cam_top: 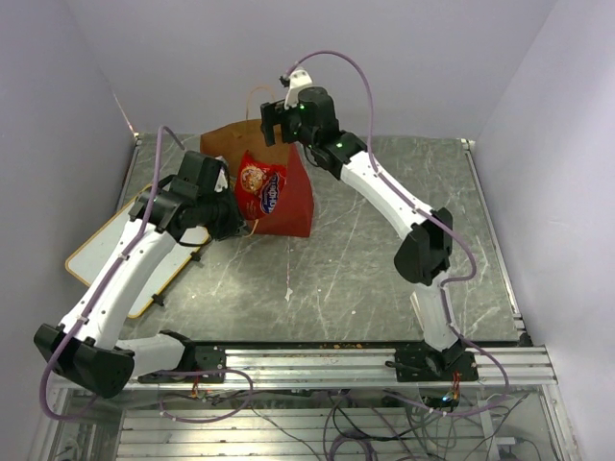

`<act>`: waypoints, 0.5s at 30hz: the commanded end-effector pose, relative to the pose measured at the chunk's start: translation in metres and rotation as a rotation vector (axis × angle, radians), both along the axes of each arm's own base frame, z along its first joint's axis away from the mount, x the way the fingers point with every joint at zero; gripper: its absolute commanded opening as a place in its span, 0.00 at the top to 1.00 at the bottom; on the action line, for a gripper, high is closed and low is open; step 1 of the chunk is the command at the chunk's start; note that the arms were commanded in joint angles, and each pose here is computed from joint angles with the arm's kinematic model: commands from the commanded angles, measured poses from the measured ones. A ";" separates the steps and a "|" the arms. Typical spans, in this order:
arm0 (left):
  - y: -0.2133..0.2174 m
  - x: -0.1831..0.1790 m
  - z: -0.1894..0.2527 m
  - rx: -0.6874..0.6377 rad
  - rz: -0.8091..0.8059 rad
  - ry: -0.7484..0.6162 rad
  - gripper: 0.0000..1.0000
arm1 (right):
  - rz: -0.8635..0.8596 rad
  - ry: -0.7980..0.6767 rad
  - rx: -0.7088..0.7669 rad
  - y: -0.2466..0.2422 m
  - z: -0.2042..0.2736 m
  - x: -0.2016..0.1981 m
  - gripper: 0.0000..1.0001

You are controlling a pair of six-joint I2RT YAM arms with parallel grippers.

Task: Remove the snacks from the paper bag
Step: Move the paper bag to the center of the board, then adjust the paper bag at the center of the board.

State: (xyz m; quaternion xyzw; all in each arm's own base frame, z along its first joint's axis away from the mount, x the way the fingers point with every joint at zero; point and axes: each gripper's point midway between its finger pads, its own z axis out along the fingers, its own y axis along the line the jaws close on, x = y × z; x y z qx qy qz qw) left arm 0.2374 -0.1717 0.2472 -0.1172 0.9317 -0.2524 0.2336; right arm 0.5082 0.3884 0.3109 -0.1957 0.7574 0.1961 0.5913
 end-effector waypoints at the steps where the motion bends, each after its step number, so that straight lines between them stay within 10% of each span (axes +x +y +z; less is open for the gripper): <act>1: 0.014 -0.002 0.004 0.089 -0.027 -0.004 0.93 | -0.026 -0.137 0.018 0.003 0.021 0.029 0.13; 15: 0.006 0.004 0.007 0.038 -0.015 -0.006 0.93 | 0.014 -0.250 0.204 0.030 0.028 0.071 0.59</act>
